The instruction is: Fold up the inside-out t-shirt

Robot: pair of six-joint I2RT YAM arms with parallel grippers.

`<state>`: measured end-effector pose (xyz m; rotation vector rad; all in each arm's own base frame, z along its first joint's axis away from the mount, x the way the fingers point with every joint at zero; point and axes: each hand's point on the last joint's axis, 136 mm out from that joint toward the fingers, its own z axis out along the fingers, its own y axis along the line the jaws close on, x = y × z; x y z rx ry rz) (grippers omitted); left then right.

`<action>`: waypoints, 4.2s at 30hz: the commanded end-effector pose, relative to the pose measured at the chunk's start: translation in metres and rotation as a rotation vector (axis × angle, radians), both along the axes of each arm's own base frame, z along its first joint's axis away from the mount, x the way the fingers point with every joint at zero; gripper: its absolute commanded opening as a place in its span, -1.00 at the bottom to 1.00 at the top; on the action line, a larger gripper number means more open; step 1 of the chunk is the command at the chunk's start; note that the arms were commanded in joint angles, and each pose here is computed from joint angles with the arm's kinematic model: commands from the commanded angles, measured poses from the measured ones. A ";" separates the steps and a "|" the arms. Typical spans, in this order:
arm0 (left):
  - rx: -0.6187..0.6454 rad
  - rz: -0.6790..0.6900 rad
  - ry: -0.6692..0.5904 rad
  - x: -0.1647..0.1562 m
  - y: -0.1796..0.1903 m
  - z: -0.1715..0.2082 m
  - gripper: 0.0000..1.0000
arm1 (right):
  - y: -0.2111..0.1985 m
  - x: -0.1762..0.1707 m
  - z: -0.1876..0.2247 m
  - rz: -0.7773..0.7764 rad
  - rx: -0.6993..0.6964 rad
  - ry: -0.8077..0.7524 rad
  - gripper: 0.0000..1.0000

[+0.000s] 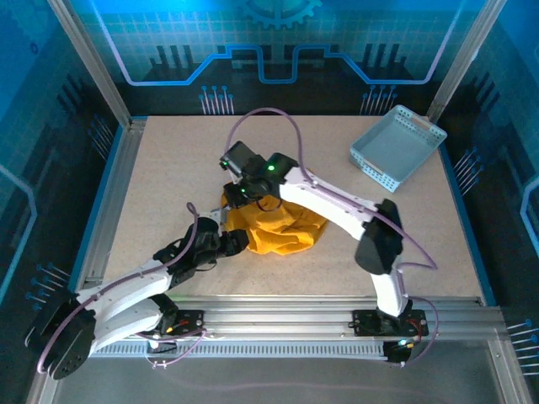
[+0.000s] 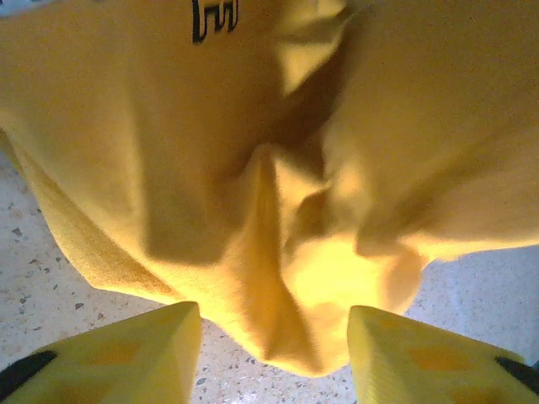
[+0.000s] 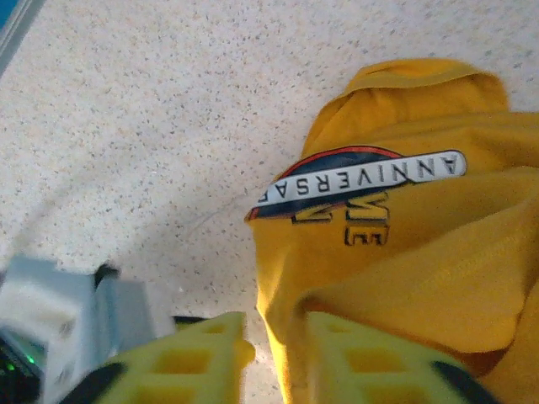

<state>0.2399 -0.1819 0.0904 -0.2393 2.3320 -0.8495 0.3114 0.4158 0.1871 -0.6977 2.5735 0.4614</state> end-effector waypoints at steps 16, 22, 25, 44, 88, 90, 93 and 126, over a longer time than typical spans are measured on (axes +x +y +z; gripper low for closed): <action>0.332 0.048 0.031 0.058 0.002 0.038 0.42 | -0.197 0.060 -0.030 -0.375 -0.122 0.008 0.33; 0.450 -0.066 0.170 0.096 -0.035 0.012 0.33 | -0.220 0.057 -0.047 -0.444 -0.102 0.034 0.34; 0.491 -0.085 0.222 0.111 -0.046 -0.004 0.09 | -0.226 0.051 -0.052 -0.461 -0.108 0.038 0.35; 0.437 0.172 0.038 0.099 0.041 0.070 -1.00 | -0.229 0.124 -0.116 -0.451 -0.060 0.155 0.03; 0.055 0.067 0.356 0.064 0.012 -0.012 0.26 | -0.163 -0.014 -0.106 -0.305 -0.131 0.070 0.63; 0.057 0.056 0.349 0.066 0.007 -0.013 0.27 | -0.159 -0.011 -0.120 -0.315 -0.137 0.096 0.64; 0.074 0.055 0.355 0.070 0.006 -0.015 0.28 | -0.167 -0.006 -0.135 -0.375 -0.189 0.115 0.42; 0.359 -0.119 0.299 0.090 -0.100 -0.017 0.13 | -0.264 -0.055 -0.065 -0.591 -0.162 0.002 0.58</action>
